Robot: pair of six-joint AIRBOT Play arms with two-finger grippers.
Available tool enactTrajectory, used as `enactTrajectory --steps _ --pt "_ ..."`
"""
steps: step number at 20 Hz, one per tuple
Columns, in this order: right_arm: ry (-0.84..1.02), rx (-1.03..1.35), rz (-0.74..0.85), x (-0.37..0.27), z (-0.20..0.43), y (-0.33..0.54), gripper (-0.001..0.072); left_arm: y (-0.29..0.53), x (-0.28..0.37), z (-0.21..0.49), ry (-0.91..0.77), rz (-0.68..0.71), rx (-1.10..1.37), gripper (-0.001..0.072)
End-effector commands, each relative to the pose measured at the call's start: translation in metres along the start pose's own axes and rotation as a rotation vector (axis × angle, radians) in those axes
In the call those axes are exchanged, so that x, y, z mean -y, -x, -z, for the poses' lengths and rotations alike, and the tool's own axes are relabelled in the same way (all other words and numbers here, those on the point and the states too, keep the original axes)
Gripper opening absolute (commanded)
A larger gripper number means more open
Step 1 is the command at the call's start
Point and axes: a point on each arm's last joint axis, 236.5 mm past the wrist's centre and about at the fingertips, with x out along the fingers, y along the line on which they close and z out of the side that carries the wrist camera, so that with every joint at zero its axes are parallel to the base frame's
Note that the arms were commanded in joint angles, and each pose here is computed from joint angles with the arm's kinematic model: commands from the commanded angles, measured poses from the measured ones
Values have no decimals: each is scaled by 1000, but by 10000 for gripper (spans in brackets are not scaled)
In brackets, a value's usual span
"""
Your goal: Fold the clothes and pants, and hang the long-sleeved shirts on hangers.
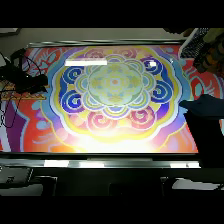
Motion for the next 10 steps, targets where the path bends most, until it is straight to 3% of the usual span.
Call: enactTrajectory --steps 1,10 --pt "75 -22 151 39 8 -1 33 0 0 0 0 0 1 13" --pt "100 -226 407 129 61 -62 34 0 0 0 0 0 1 14"
